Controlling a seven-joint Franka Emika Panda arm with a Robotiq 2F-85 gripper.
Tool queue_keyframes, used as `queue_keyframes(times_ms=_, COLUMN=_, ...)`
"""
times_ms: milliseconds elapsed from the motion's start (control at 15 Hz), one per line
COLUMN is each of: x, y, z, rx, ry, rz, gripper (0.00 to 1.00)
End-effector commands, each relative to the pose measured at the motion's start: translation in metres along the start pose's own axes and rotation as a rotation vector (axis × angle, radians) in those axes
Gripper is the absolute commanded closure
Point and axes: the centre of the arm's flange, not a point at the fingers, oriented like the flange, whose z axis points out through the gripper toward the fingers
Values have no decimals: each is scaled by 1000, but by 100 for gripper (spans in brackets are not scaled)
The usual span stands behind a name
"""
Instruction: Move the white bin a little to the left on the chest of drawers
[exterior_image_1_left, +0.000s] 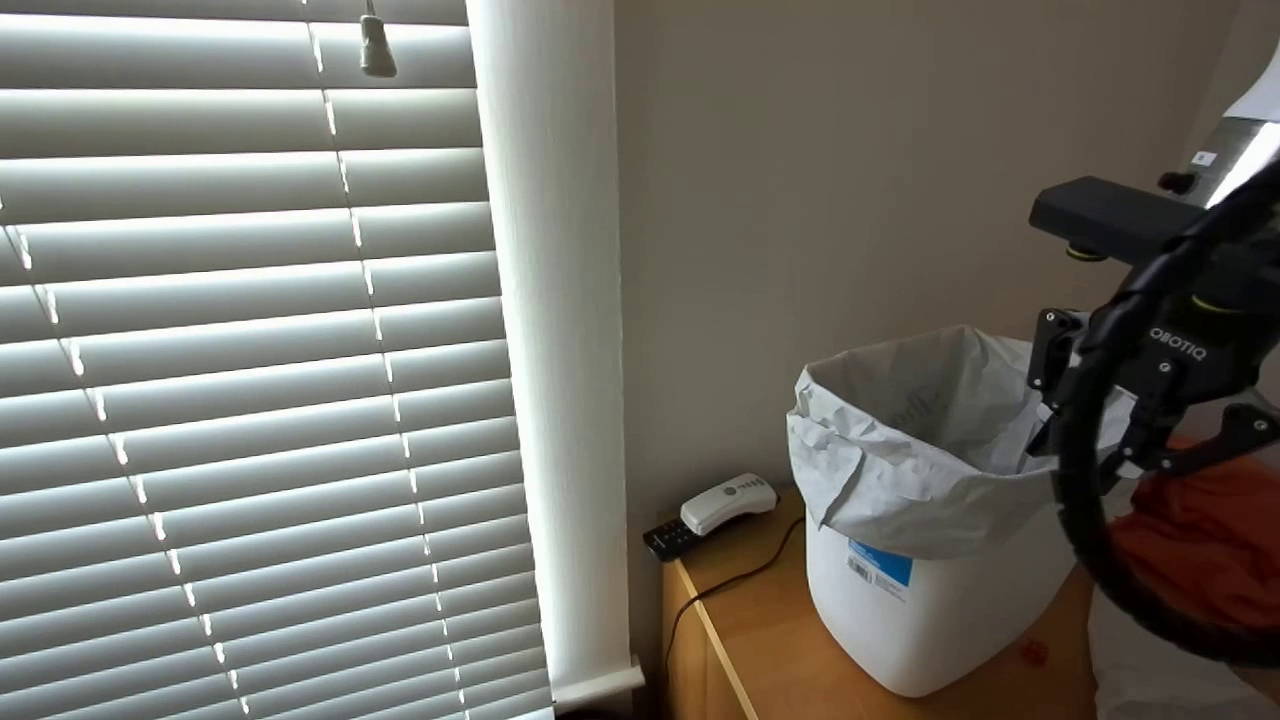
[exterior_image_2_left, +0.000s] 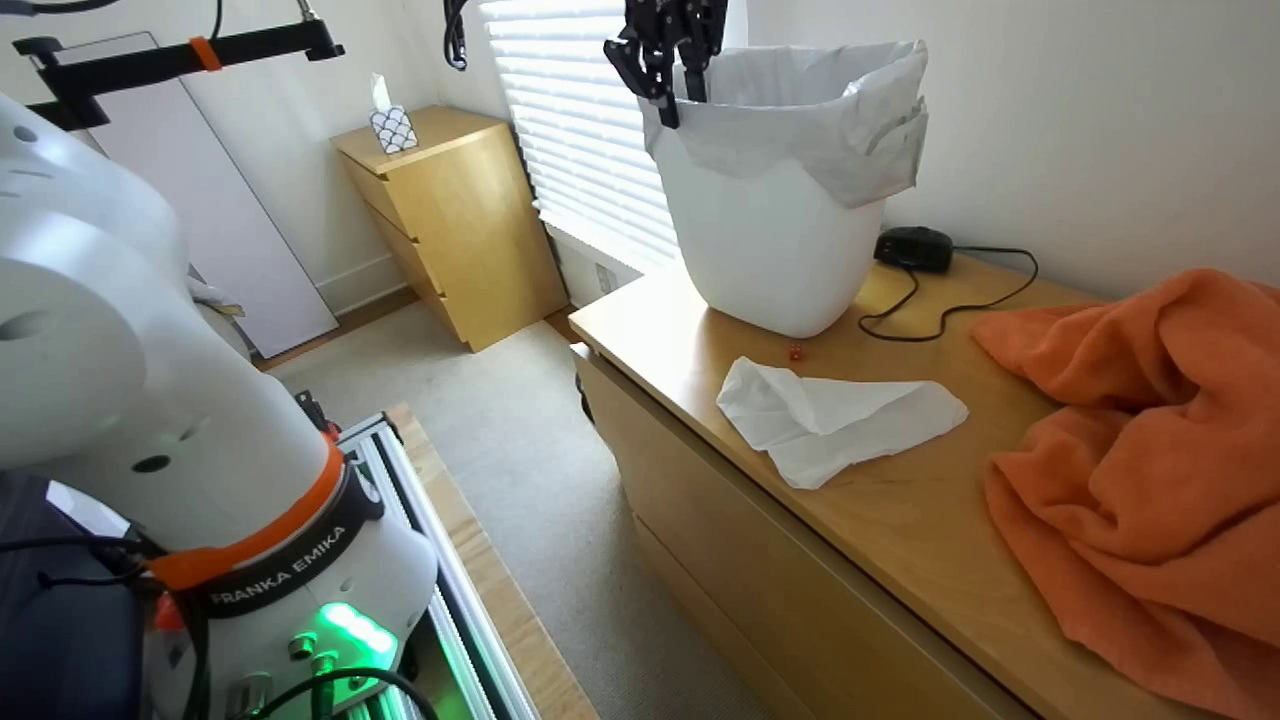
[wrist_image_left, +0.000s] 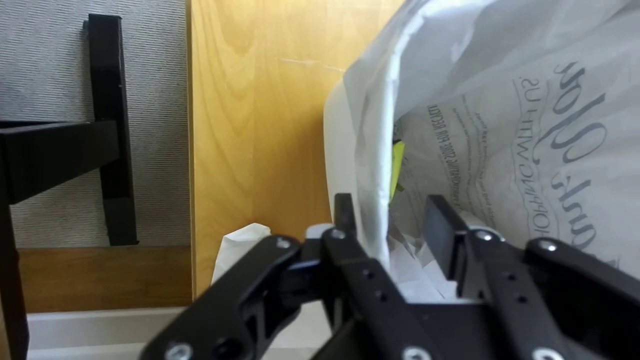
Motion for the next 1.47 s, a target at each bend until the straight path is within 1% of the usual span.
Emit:
queue_keyframes(times_ms=0, x=0, y=5, z=-16, rx=29, ry=4, rz=2, gripper=27)
queue_keyframes(times_ms=200, x=3, y=9, z=-47, rx=67, ry=33, rz=-2, gripper=4)
queue_keyframes(times_ms=267, x=5, y=11, z=-60, rx=80, ry=50, rz=-17, gripper=0)
queue_keyframes(times_ms=400, x=8, y=13, z=-86, rx=95, ry=74, rz=-54, gripper=0)
queue_keyframes(times_ms=467, x=12, y=15, z=-100, rx=86, ry=118, rz=-76, gripper=0)
queue_keyframes(times_ms=733, x=31, y=20, z=-141, rx=31, ry=166, rz=-240, gripper=0)
queue_keyframes(times_ms=800, x=37, y=19, z=-147, rx=25, ry=171, rz=-297, gripper=0)
queue_keyframes(times_ms=1000, x=47, y=8, z=-147, rx=15, ry=160, rz=-469, gripper=0)
queue_keyframes(times_ms=1067, x=49, y=5, z=-145, rx=-2, ry=163, rz=-522, gripper=0)
queue_keyframes(times_ms=1400, x=44, y=-7, z=-132, rx=-41, ry=178, rz=-794, gripper=0)
